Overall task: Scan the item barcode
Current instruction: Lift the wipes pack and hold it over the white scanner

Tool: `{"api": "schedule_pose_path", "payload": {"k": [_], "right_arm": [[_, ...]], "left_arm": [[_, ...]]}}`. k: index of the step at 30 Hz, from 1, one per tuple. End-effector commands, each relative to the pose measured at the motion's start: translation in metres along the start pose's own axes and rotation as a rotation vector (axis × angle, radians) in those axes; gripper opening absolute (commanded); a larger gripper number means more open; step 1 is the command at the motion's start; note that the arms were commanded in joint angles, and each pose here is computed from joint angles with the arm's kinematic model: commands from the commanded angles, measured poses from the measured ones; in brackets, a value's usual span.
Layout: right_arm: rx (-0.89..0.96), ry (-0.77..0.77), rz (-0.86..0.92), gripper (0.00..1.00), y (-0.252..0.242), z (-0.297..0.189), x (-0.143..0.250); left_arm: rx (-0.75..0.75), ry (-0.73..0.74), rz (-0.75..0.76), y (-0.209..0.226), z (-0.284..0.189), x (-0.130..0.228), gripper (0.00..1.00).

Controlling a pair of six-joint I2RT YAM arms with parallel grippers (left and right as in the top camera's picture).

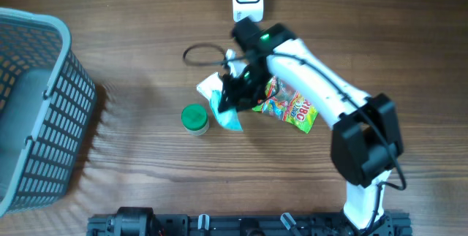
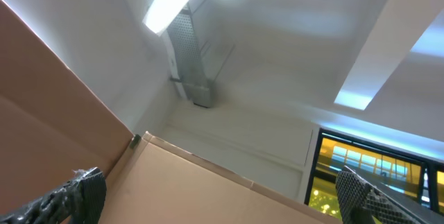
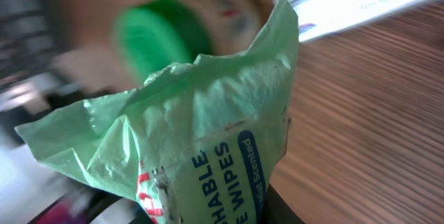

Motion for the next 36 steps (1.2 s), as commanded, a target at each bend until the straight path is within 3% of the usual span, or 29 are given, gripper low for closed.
{"api": "schedule_pose_path", "payload": {"k": [1, 6, 8, 11, 13, 16, 20, 21, 23, 36], "right_arm": [[-0.418, -0.062, -0.14, 0.04, 0.019, -0.048, -0.003], [-0.711, -0.136, -0.095, 0.04, 0.006, -0.093, -0.009], [-0.708, -0.144, 0.006, 0.05, -0.006, -0.103, -0.012], [-0.71, -0.191, 0.011, 0.04, -0.017, -0.114, -0.017], [-0.71, -0.203, 0.012, 0.04, -0.021, -0.117, -0.018], [-0.709, -0.21, 0.016, 0.04, -0.023, -0.119, -0.018], [-0.662, -0.217, 0.024, 0.04, -0.026, -0.117, -0.019], [-0.659, -0.213, 0.031, 0.04, -0.027, -0.116, -0.019], [-0.659, -0.213, 0.033, 0.04, -0.027, -0.116, -0.018], [-0.657, -0.23, 0.003, 0.04, -0.027, -0.117, -0.021]], "left_arm": [[-0.02, 0.024, 0.036, 0.003, 0.0, 0.005, 1.0], [-0.038, 0.102, 0.069, 0.006, -0.001, 0.018, 1.0], [-0.047, 0.142, 0.082, 0.008, -0.002, 0.025, 1.0], [-0.07, 0.244, 0.125, 0.014, -0.005, 0.042, 1.0], [-0.107, 0.334, 0.074, 0.019, -0.01, 0.057, 1.0], [-0.185, 0.458, -0.038, 0.031, -0.015, 0.096, 1.0], [-0.207, 0.579, -0.007, 0.043, -0.019, 0.154, 1.0], [-0.199, 0.677, 0.015, 0.052, -0.027, 0.194, 1.0], [-0.2, 0.737, 0.028, 0.06, -0.035, 0.222, 1.0], [-0.138, 1.084, 0.034, 0.094, -0.099, 0.334, 1.0]]}}
Point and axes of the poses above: each gripper's point midway between its finger pads, its own z axis out along the fingers, its own y axis along the line the jaws close on, x = y × z, the point moved 8 cm from there along -z, back along the fingers, and after that the axes turned 5 degrees about -z, right-handed, at the moved point
